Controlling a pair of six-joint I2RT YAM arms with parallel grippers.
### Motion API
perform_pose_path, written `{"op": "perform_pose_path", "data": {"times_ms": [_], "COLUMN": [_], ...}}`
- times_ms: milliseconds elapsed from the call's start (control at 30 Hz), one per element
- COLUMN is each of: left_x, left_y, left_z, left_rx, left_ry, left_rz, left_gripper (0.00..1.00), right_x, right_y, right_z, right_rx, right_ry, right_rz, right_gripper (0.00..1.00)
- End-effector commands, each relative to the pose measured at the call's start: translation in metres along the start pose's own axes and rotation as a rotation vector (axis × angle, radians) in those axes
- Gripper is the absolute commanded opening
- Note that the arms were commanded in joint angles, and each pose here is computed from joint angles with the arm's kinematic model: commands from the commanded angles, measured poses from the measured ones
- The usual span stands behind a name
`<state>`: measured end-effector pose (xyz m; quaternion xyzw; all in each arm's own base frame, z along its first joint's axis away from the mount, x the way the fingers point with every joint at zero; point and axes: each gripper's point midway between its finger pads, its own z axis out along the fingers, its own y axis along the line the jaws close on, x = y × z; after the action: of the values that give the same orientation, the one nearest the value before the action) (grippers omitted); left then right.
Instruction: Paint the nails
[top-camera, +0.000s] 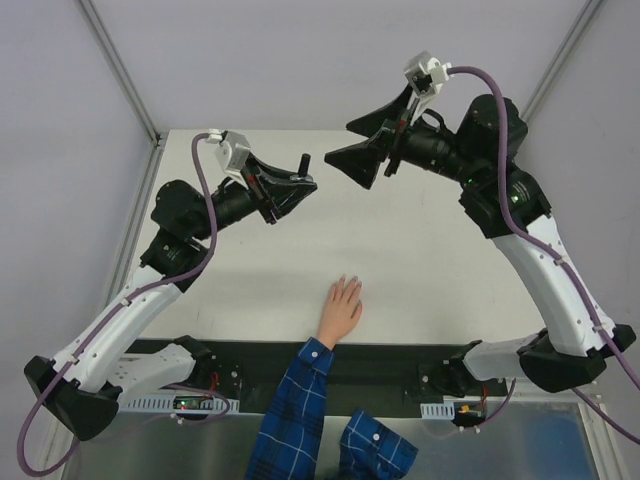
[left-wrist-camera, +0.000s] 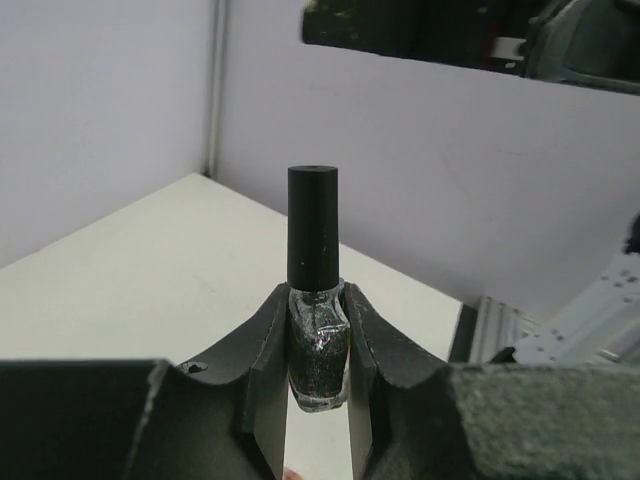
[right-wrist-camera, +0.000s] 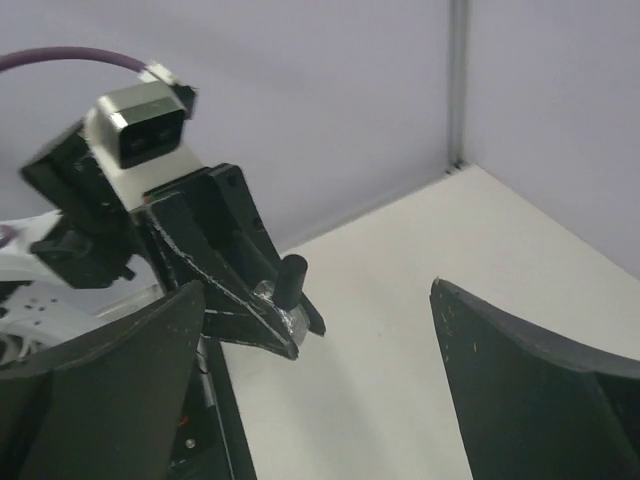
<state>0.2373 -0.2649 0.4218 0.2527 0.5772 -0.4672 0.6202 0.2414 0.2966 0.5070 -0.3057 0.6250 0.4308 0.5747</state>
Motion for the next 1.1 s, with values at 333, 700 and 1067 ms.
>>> {"op": "perform_pose_path", "data": {"times_ms": [333, 700, 1067], "left_x": [-0.042, -0.048, -0.063], "left_y": [-0.072, -0.069, -0.064], "left_z": [-0.027, -0.024, -0.023], "left_rx": [0.424, 0.443, 0.45], "left_ry": [-0.106, -0.118, -0.142], "left_rz": [-0.187, -0.198, -0.221], "left_gripper": [0.0, 0.0, 0.0], "right_x": [-0.009, 0.001, 0.012], "right_y": [0.063, 0.07, 0.082], "right_z": [0.025, 0.03, 0.037], "right_rx": [-0.732, -0.83, -0.897], "right_ry": [0.02, 0.036, 0.045], "right_rz": [0.242, 0.306, 0.32], "right_gripper": [0.73, 0.6, 0.57]}}
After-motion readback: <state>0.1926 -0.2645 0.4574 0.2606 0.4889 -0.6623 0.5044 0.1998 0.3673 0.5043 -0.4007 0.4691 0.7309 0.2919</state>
